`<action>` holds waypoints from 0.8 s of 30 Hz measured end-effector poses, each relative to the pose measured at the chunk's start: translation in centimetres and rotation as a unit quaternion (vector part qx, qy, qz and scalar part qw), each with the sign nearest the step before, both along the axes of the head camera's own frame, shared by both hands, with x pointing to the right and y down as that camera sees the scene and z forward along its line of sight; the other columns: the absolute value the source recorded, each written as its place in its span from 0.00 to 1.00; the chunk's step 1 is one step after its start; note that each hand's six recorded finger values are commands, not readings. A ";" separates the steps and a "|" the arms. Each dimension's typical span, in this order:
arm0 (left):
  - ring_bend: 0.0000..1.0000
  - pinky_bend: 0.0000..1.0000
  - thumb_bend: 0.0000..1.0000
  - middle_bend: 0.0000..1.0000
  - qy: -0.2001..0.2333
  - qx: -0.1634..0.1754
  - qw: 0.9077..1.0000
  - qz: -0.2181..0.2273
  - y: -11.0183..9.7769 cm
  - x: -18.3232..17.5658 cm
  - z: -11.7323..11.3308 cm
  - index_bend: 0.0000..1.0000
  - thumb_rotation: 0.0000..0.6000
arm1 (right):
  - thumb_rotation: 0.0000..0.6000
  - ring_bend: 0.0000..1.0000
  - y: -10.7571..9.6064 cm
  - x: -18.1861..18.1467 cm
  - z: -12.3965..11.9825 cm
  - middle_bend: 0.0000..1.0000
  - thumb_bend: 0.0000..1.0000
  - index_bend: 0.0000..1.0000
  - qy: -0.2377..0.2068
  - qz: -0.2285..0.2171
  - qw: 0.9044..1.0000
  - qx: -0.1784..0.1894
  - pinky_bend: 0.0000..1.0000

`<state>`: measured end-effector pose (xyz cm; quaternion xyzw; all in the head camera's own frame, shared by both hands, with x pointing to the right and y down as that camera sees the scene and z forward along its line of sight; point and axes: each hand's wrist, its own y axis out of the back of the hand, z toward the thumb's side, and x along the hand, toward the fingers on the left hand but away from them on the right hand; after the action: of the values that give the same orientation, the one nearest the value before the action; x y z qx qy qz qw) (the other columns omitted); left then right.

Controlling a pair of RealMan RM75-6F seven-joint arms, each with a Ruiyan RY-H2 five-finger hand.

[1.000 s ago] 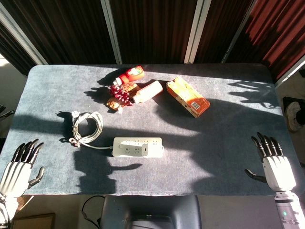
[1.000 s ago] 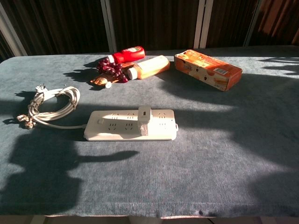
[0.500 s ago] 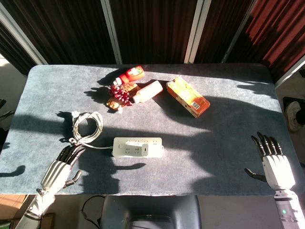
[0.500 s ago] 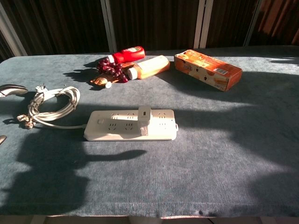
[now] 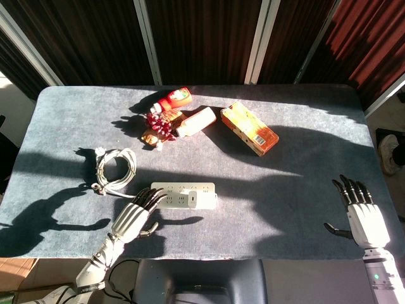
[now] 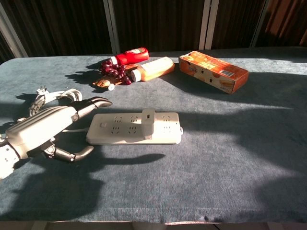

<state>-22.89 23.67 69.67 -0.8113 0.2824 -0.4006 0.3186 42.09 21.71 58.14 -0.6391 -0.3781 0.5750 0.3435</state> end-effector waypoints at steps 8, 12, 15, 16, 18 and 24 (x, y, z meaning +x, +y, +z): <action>0.00 0.07 0.38 0.00 -0.002 0.022 0.999 0.024 -0.4 4.8 1.6 0.00 1.00 | 1.00 0.00 -0.2 0.4 0.1 0.00 0.16 0.00 0.000 0.012 1.000 -0.007 0.00; 0.00 0.07 0.38 0.00 -0.012 0.041 0.998 0.035 -0.6 6.7 2.0 0.00 1.00 | 1.00 0.00 -0.2 0.5 0.0 0.00 0.16 0.00 -0.002 0.014 1.000 -0.008 0.00; 0.00 0.07 0.38 0.00 -0.023 0.053 0.998 0.039 -0.9 7.7 2.5 0.00 1.00 | 1.00 0.00 -0.3 0.6 -0.2 0.00 0.16 0.00 -0.004 0.015 1.000 -0.007 0.00; 0.00 0.07 0.38 0.00 -0.024 0.054 0.998 0.037 -1.0 8.1 2.7 0.00 1.00 | 1.00 0.00 -0.3 0.6 -0.2 0.00 0.16 0.00 -0.005 0.016 1.000 -0.008 0.00; 0.00 0.07 0.38 0.00 -0.022 0.051 0.998 0.030 -1.2 8.8 2.9 0.00 1.00 | 1.00 0.00 -0.2 0.7 -0.2 0.00 0.16 0.00 -0.006 0.017 1.000 -0.011 0.00; 0.00 0.07 0.38 0.00 -0.008 0.061 0.998 0.028 -1.6 11.4 2.7 0.00 1.00 | 1.00 0.00 -0.2 0.6 0.0 0.00 0.16 0.00 -0.006 0.017 1.000 -0.019 0.00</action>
<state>-11.54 22.03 72.32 -0.7946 0.2807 -0.3801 0.3812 42.73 21.49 58.09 -0.6426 -0.3803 0.5836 0.3192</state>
